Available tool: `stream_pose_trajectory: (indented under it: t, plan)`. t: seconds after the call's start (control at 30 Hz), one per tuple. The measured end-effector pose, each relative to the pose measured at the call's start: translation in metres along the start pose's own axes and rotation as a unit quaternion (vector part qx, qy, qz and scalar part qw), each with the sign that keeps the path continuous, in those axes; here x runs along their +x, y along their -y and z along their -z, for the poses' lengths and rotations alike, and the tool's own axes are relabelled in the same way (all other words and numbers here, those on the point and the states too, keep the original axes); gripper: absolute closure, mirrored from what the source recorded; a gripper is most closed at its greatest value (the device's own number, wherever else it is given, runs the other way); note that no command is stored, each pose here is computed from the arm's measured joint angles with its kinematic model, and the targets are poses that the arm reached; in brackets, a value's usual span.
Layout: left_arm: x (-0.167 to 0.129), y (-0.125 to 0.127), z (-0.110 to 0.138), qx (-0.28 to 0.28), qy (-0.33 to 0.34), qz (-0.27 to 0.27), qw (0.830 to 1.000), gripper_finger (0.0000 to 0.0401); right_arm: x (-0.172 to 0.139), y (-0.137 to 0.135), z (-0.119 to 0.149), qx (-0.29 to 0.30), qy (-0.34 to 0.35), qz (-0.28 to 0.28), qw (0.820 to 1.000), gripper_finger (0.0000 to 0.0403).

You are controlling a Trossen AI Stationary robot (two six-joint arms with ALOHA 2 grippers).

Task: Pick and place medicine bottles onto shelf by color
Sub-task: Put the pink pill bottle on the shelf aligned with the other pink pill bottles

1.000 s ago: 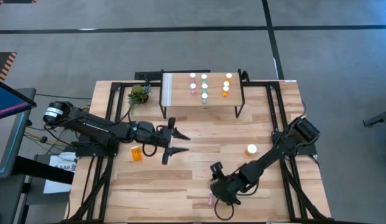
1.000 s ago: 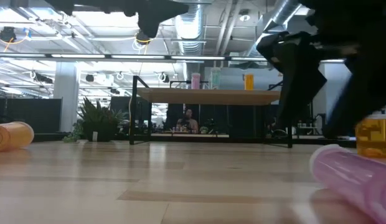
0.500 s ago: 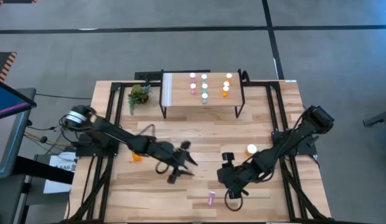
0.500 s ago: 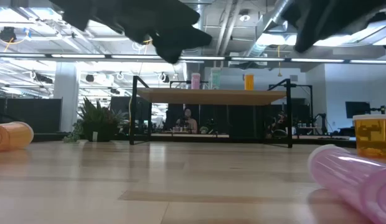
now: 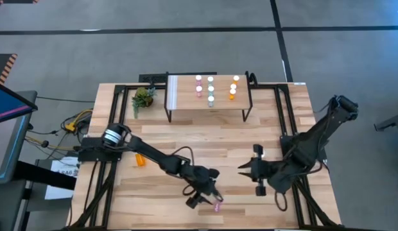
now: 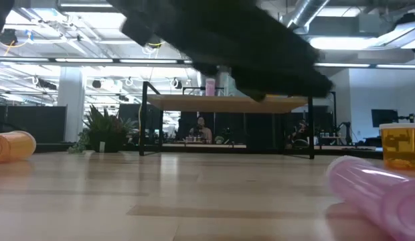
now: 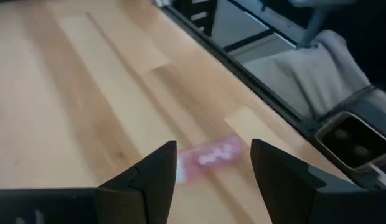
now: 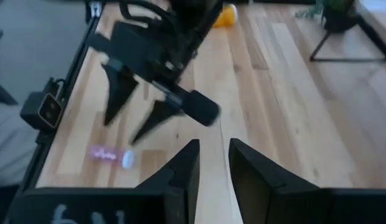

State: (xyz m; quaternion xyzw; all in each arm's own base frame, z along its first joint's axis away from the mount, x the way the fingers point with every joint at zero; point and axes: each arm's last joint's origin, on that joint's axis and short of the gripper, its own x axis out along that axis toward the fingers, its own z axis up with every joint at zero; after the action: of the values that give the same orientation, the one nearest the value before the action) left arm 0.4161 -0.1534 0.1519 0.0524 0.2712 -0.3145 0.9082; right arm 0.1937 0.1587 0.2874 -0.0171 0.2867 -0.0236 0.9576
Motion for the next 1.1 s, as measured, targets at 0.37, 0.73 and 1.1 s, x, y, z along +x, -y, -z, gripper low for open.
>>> stream_pose_trajectory:
  t: [0.37, 0.73, 1.1]
  plan:
    - [0.003, -0.03, -0.001, -0.027, 0.009, -0.025, 0.999, 0.0207, 0.011, 0.001, 0.031, 0.063, 0.013, -0.017, 0.998, 0.0295]
    - [-0.019, -0.027, -0.032, -0.02, 0.061, -0.104, 0.993, 0.0207, 0.03, -0.005, 0.057, 0.265, -0.011, -0.006, 0.964, 0.0295]
    - [-0.044, 0.022, -0.072, 0.025, 0.1, -0.159, 0.982, 0.0207, 0.078, -0.058, 0.054, 0.293, -0.008, -0.037, 0.955, 0.0295]
